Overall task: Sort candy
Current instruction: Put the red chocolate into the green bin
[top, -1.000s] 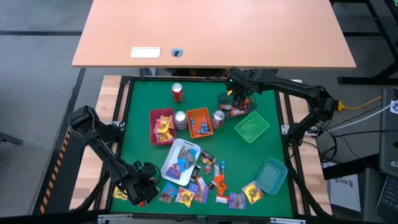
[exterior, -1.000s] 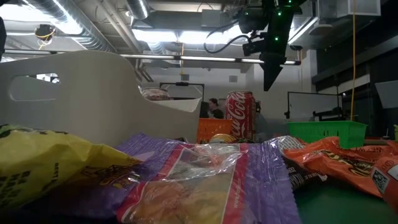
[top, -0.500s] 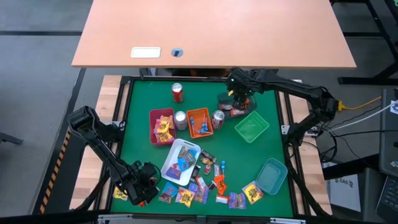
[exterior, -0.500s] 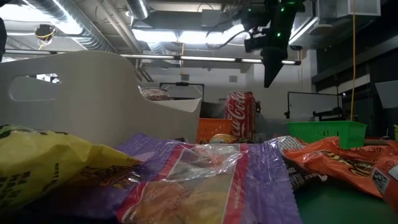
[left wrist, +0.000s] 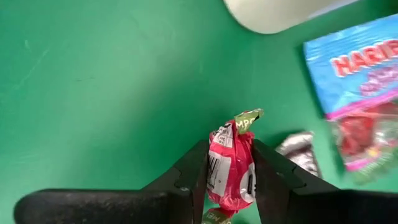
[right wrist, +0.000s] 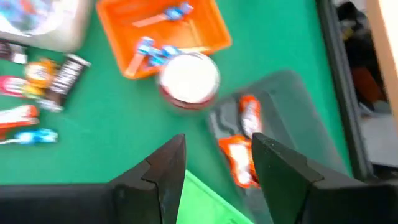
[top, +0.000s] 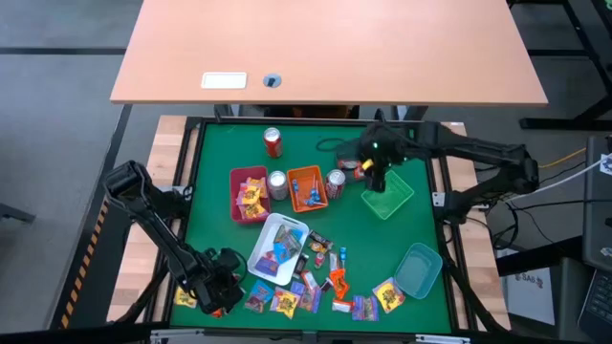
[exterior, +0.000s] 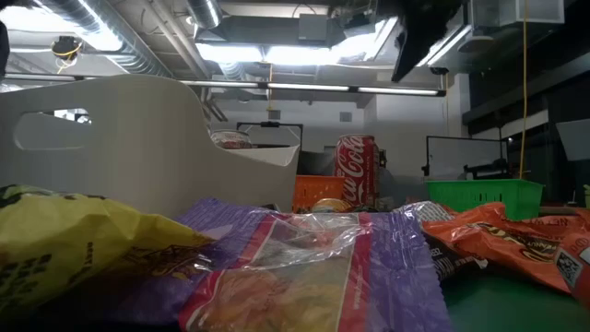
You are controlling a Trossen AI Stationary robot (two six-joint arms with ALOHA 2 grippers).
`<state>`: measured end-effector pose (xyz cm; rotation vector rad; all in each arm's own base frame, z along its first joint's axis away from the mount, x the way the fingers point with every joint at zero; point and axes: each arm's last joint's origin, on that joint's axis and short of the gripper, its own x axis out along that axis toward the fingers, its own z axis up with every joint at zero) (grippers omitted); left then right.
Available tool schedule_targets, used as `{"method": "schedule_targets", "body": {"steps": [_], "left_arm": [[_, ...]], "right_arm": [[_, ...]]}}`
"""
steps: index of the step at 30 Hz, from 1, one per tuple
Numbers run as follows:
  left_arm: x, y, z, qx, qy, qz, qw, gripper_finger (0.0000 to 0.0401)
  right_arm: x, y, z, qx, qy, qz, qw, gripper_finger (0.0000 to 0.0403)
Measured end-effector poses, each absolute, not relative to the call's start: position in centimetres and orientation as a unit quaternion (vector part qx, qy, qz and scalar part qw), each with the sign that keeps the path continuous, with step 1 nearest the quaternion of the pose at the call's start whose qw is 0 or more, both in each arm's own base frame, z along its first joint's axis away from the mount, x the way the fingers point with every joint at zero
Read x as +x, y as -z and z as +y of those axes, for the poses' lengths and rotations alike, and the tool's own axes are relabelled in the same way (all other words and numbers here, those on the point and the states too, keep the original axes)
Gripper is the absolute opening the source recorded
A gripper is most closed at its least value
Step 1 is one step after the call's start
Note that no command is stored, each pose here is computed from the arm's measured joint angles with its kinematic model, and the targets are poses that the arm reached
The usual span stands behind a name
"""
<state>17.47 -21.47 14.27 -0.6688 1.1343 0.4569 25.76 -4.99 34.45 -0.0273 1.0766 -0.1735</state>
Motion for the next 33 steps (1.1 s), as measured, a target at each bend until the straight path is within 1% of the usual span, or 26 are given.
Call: {"method": "schedule_targets", "body": {"steps": [11,14,17,22,25,28,33], "left_arm": [[17.3,-17.7,-21.1,-0.367,-0.163,0.485,0.777,0.0091],[17.6,-18.8,-21.1,-0.386,-0.148,0.442,0.796,0.0091],[18.2,-19.8,-21.0,-0.394,-0.136,0.374,0.828,0.0091],[19.6,-20.9,-20.8,-0.380,-0.128,0.280,0.872,0.0091],[20.5,-21.4,-20.5,-0.372,-0.118,0.259,0.884,0.0091],[21.4,-21.7,-20.0,-0.367,-0.114,0.241,0.891,0.0091],[22.6,-22.1,-19.1,-0.363,-0.120,0.222,0.897,0.0091]], "right_arm": [[29.2,-34.5,3.5,-0.018,-0.017,0.419,0.907,0.0183],[30.5,-34.2,5.6,-0.027,-0.046,0.388,0.920,0.0183],[31.8,-33.8,7.1,-0.027,-0.065,0.355,0.932,0.0183],[34.1,-32.8,8.6,0.024,-0.066,0.314,0.947,0.0183],[35.4,-32.0,8.9,0.060,-0.072,0.303,0.948,0.0183],[36.6,-31.1,9.4,0.090,-0.098,0.296,0.946,0.0183],[38.3,-29.6,10.2,0.108,-0.153,0.285,0.940,0.0183]]}}
